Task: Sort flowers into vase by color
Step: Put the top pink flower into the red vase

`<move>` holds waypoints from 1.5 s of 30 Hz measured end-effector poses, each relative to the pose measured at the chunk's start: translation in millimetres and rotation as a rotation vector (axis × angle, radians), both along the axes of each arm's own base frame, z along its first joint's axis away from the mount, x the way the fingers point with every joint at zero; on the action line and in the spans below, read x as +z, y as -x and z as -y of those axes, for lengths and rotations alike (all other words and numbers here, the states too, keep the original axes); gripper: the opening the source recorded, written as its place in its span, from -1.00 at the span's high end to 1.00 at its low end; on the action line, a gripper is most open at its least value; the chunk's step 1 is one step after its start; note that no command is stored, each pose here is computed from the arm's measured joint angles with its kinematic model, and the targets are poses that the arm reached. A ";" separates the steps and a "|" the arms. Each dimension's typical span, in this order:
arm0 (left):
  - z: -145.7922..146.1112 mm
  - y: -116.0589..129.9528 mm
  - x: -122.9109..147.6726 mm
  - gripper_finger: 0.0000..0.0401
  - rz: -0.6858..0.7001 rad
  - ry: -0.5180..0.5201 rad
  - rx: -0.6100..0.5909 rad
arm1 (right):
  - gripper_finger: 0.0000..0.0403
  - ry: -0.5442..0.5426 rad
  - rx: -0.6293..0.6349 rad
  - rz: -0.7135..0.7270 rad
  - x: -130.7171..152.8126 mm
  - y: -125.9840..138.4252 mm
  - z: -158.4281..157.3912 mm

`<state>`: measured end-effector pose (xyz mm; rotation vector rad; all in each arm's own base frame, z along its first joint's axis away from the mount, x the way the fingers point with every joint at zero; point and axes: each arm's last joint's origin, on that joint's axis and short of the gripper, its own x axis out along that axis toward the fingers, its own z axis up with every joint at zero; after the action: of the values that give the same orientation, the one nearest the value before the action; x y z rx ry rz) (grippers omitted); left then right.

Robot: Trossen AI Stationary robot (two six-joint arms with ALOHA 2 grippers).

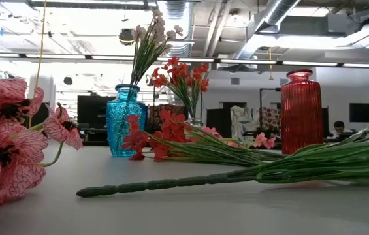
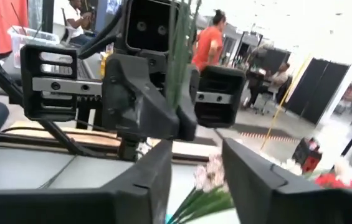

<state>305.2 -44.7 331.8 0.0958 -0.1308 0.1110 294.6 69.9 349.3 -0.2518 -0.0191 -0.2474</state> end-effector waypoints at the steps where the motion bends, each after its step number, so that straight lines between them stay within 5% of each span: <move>1: 0.0 0.0 -1.0 0.96 -0.012 -0.002 0.001 | 0.10 -0.022 0.001 -0.002 1.4 2.8 0.8; 7: 0.2 -1.4 -14.7 0.96 -0.140 -0.012 0.001 | -0.11 -0.191 0.003 0.092 16.8 15.2 6.9; 13: 0.1 -0.8 -22.3 0.96 -0.219 0.005 0.000 | -0.16 -0.214 -0.005 0.103 16.8 14.3 10.9; 21: 0.0 -0.2 -26.8 0.96 -0.268 -0.002 0.000 | -0.17 -0.325 0.134 0.113 16.4 10.8 16.0; 45: 0.1 0.6 -31.7 0.96 -0.319 -0.010 -0.007 | -0.16 -0.310 0.156 0.137 -4.3 -20.6 22.8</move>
<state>304.6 -44.8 300.1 0.1221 0.1866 0.0872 315.1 47.0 345.0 0.0753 -0.1346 -0.1091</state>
